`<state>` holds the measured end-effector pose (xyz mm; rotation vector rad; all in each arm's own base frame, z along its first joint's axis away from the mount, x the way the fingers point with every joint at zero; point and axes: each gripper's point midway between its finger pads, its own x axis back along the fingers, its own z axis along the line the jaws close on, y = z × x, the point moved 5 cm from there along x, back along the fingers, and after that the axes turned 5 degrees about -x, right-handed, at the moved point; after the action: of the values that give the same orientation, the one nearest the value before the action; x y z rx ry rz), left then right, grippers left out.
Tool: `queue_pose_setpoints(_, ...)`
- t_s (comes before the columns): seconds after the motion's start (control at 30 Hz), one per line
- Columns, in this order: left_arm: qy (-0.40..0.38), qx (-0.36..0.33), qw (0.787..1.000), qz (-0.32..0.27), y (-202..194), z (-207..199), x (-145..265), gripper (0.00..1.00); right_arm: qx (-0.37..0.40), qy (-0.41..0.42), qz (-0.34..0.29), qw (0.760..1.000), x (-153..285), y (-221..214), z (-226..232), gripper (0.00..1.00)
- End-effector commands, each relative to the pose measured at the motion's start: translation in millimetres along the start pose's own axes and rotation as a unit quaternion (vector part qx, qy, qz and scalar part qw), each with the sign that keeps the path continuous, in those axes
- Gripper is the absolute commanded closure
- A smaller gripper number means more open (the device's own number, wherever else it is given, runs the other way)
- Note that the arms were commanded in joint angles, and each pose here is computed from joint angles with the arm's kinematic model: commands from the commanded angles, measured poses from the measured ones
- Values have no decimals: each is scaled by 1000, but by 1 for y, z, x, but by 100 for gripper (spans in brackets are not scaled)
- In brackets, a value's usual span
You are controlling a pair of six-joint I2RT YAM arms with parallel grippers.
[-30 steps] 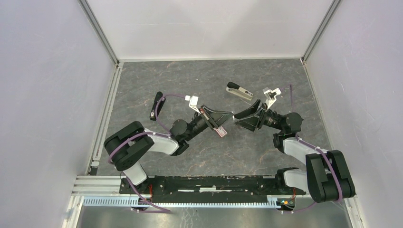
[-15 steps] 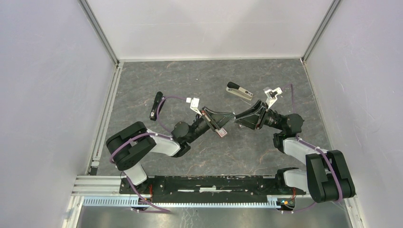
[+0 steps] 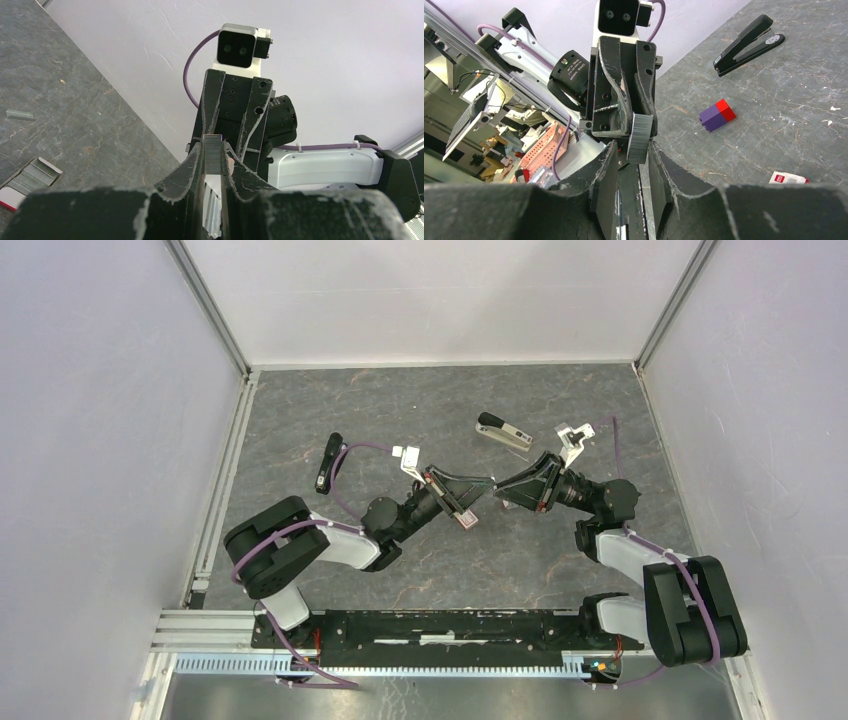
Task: Unload the staples from the stapler
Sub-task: Pick up the staple from the center of the board.
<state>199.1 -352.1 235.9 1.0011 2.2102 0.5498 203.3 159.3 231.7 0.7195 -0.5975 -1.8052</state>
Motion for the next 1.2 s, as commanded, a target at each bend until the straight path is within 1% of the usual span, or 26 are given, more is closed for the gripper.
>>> queue_pose_setpoints(0.0,-19,5,999,-32,11,-10,-8,84,35,15,-9,999,0,4,7,66)
queue_pose_setpoints(0.17,-19,5,999,-32,11,-10,-8,84,34,14,-8,999,0,4,6,70)
queue_pose_setpoints(0.43,-17,5,999,-31,11,-10,-8,81,34,8,-4,999,0,4,3,84)
queue_pose_setpoints(0.53,-19,9,999,-31,11,-10,-8,71,35,8,-3,999,0,4,3,87)
queue_pose_setpoints(0.63,-20,11,999,-31,12,-12,-8,53,38,8,-1,999,0,4,3,89)
queue_pose_setpoints(0.77,-20,3,999,-34,15,-14,-3,34,49,1,3,999,0,4,0,90)
queue_pose_setpoints(0.87,-4,-20,999,-45,23,-13,4,24,64,-17,12,998,0,2,-8,91)
queue_pose_setpoints(0.97,30,-60,997,-36,31,-10,15,16,99,-41,26,994,1,4,-18,91)
queue_pose_setpoints(1.03,64,-89,994,-12,32,-4,23,9,106,-71,44,991,2,3,-30,91)
queue_pose_setpoints(1.07,78,-99,992,0,34,-2,26,2,126,-85,51,987,3,5,-36,91)
queue_pose_setpoints(1.1,92,-111,989,19,33,1,29,0,126,-107,60,984,6,3,-43,91)
queue_pose_setpoints(1.17,113,-130,984,54,33,4,34,0,156,-139,75,975,9,6,-53,91)
